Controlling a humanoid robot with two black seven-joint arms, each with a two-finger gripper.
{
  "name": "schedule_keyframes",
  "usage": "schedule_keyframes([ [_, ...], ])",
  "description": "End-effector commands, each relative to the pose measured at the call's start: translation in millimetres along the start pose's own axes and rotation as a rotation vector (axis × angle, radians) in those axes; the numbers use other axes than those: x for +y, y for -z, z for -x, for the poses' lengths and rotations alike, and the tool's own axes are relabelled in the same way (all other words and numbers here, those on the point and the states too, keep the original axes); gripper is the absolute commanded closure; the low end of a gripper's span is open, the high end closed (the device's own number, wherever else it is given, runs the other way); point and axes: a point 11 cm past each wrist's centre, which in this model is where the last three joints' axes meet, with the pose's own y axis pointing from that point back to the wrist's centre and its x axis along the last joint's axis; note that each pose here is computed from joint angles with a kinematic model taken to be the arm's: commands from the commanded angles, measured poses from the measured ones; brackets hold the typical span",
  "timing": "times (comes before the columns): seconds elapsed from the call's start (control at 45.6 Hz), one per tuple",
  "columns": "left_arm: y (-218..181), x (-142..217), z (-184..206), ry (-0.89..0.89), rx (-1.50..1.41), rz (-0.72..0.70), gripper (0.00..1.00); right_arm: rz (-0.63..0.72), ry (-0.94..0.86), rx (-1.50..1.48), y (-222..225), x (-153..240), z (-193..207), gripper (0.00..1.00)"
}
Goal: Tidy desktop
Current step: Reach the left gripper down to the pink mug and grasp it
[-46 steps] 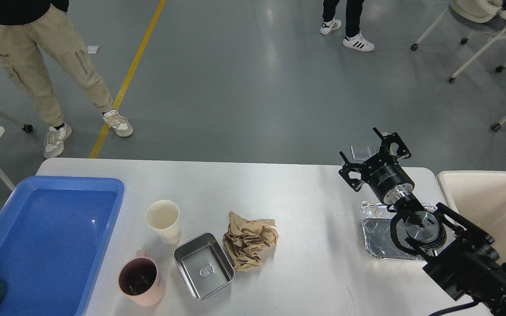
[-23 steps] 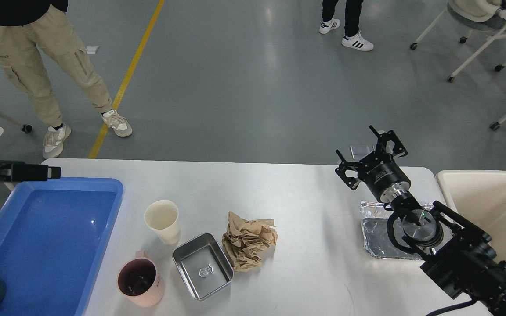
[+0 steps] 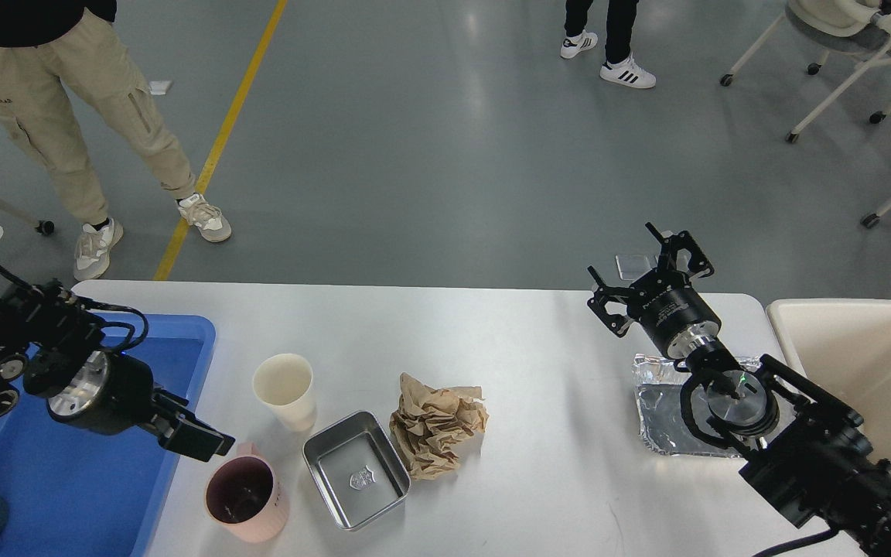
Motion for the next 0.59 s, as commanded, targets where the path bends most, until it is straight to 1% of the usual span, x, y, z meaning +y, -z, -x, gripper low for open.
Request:
schedule_keyframes([
  [0.0,-15,-20,0,0.046,-0.052,0.02,0.03,0.0,0.005,0.002,1,0,1,0.0],
  [0.154,-18,-29,7,0.093,-0.093,0.007,0.03,-0.002,0.006,0.003,2,0,1,0.0],
  [0.57,-15,-35,20,0.147,-0.108,-0.011,0.03,-0.002,0.006,0.003,3,1,0,0.0],
])
